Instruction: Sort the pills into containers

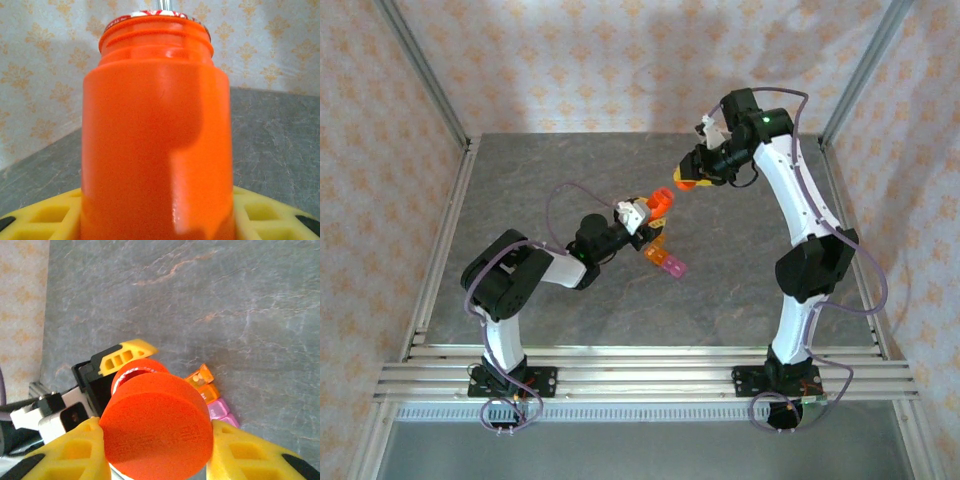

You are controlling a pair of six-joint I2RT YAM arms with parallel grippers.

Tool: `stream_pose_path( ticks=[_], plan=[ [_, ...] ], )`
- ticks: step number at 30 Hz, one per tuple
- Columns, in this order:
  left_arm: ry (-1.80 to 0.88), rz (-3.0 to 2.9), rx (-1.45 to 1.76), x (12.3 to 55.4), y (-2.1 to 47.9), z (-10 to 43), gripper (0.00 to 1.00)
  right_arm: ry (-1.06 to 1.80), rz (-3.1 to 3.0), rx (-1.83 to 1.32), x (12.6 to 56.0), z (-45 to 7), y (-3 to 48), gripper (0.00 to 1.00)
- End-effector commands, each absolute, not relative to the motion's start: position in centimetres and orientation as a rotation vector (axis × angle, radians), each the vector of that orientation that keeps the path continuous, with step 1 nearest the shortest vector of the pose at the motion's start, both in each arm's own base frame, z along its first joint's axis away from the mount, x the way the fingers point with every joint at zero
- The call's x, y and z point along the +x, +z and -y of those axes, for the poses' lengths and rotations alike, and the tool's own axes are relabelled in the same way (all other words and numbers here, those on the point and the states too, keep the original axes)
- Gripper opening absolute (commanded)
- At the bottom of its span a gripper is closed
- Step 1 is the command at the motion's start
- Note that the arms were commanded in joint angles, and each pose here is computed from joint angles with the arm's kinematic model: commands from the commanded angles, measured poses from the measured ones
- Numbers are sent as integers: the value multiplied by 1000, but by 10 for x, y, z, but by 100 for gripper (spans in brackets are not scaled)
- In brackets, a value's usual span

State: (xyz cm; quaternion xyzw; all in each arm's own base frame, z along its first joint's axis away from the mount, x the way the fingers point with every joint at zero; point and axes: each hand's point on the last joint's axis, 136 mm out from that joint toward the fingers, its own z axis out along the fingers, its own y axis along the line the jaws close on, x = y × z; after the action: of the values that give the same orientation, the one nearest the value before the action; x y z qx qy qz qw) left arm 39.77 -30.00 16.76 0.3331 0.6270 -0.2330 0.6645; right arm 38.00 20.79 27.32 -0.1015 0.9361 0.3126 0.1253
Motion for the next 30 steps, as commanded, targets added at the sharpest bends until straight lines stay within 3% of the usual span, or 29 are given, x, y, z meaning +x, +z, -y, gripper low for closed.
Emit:
stream_pose_path(
  ticks=[1, 30],
  plan=[
    [-510, -1299, 767, 400, 194, 302, 0, 988, -2722, -414, 364, -216, 281, 37],
    [-546, -1216, 790, 383, 226, 301, 0, 1016, -2815, -507, 356, -235, 247, 35]
  ],
)
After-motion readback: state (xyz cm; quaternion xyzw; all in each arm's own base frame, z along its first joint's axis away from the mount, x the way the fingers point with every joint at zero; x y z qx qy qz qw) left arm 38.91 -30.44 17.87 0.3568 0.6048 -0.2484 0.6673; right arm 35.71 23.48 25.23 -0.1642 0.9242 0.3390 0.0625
